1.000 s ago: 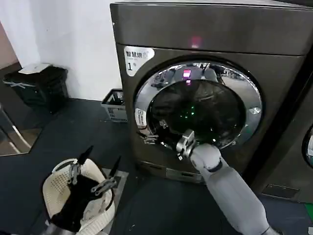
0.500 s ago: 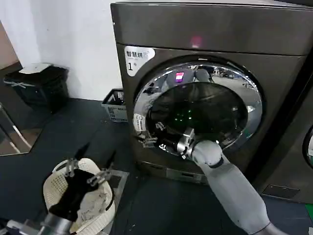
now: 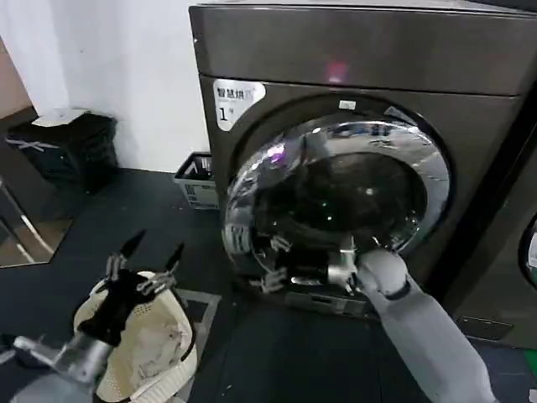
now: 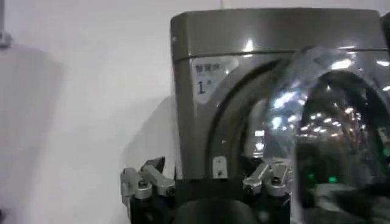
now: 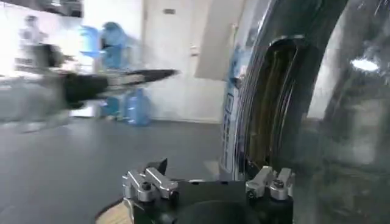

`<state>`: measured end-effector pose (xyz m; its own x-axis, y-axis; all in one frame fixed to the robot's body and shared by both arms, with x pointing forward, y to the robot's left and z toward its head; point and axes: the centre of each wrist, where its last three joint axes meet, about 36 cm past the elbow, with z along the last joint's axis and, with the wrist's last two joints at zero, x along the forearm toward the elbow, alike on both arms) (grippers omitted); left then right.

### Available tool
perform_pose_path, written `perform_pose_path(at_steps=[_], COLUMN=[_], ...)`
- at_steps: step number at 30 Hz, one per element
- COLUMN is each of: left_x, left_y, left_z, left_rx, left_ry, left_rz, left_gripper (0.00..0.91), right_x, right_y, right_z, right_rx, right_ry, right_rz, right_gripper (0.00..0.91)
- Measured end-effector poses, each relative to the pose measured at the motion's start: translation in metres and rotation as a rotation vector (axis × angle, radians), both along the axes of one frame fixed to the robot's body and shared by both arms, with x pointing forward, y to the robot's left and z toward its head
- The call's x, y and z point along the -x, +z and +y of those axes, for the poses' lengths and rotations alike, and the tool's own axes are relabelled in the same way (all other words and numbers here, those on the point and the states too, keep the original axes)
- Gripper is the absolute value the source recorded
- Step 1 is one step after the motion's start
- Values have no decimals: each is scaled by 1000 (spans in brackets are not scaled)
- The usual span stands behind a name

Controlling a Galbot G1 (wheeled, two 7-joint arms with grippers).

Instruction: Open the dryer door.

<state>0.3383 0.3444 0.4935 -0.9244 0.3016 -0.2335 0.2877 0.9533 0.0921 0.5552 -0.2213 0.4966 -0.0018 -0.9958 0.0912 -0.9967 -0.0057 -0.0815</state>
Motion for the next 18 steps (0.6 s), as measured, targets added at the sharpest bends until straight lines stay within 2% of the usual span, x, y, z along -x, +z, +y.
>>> perform_pose_path(at_steps=[7,10,13,18], left_x=[-34,-50,-67,-91], left_y=[-13,-20,-27,-33], left_z=[16,19,21,23], left_rx=[87,100,122,162], left_ry=[-36,-94,-154,-269], left_rz=[16,5,38,85], left_gripper=[907,907,907,907], right_x=[20,28,37,54], right_y=[-1,0,2,8], right_z=[-25,-34,-46,-67], right_rx=[8,5,-11,-8], right_ry=[127,149,173,196], right_rz=[17,13,14,10], right_gripper=[907,907,907,907])
